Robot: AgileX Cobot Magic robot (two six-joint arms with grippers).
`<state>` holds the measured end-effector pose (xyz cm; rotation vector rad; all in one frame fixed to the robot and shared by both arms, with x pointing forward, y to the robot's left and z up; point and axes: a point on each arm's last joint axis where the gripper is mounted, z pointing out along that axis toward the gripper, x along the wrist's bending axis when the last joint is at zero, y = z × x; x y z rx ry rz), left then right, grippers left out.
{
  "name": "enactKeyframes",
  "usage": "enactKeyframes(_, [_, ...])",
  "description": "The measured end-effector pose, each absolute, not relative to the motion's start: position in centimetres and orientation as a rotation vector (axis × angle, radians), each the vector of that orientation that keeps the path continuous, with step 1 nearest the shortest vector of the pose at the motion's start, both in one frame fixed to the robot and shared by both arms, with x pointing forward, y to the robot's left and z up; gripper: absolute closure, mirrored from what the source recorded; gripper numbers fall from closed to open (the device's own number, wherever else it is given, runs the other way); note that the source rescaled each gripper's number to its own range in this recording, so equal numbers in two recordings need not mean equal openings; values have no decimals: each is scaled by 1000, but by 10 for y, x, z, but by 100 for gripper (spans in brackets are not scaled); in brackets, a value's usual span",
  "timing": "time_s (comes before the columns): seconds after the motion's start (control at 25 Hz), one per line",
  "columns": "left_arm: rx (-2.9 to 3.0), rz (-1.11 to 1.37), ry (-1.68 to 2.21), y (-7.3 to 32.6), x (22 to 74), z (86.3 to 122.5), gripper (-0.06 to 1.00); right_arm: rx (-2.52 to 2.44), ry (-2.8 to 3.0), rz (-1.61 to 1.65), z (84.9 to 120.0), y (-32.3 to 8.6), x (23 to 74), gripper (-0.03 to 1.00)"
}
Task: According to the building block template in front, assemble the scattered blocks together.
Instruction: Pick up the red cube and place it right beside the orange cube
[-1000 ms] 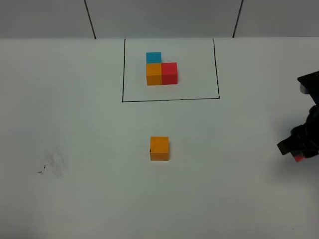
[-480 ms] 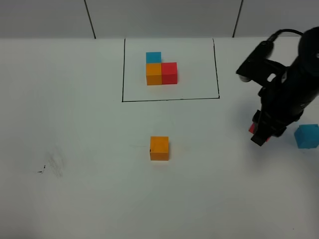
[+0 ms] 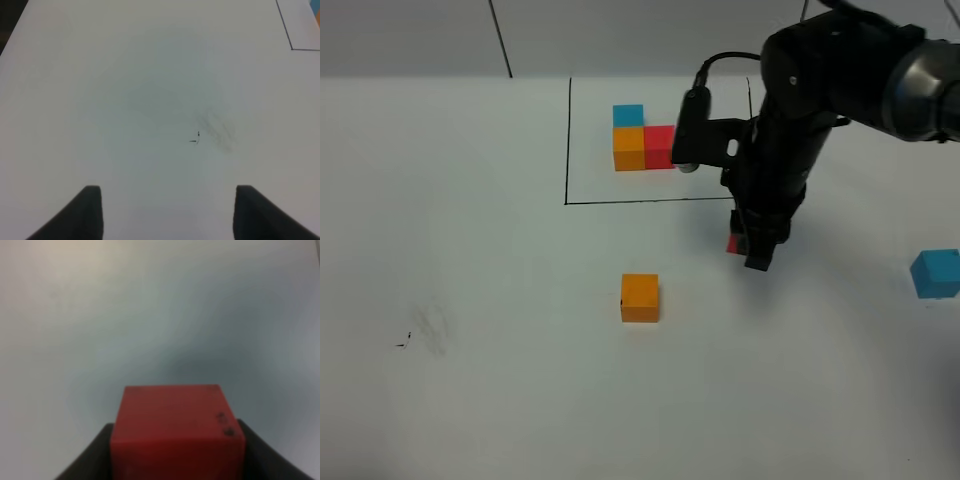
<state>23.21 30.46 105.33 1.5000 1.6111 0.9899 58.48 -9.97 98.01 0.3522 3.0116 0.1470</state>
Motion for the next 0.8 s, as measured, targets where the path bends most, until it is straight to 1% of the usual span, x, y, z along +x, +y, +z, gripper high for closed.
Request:
enactKeyframes(0.16, [1500, 990, 1611, 305, 232, 1053, 72, 225, 3035, 137, 972, -78, 591, 97])
enactKeyframes(0.28, [1500, 990, 1611, 305, 232, 1053, 72, 157, 3055, 128, 966, -69, 590, 97])
enactKeyframes(0.52, [1500, 990, 1611, 305, 232, 1053, 72, 102, 3106, 106, 963, -60, 580, 97])
enactKeyframes(0.8, [1500, 990, 1611, 305, 232, 1053, 72, 174, 3101, 76, 962, -52, 573, 97])
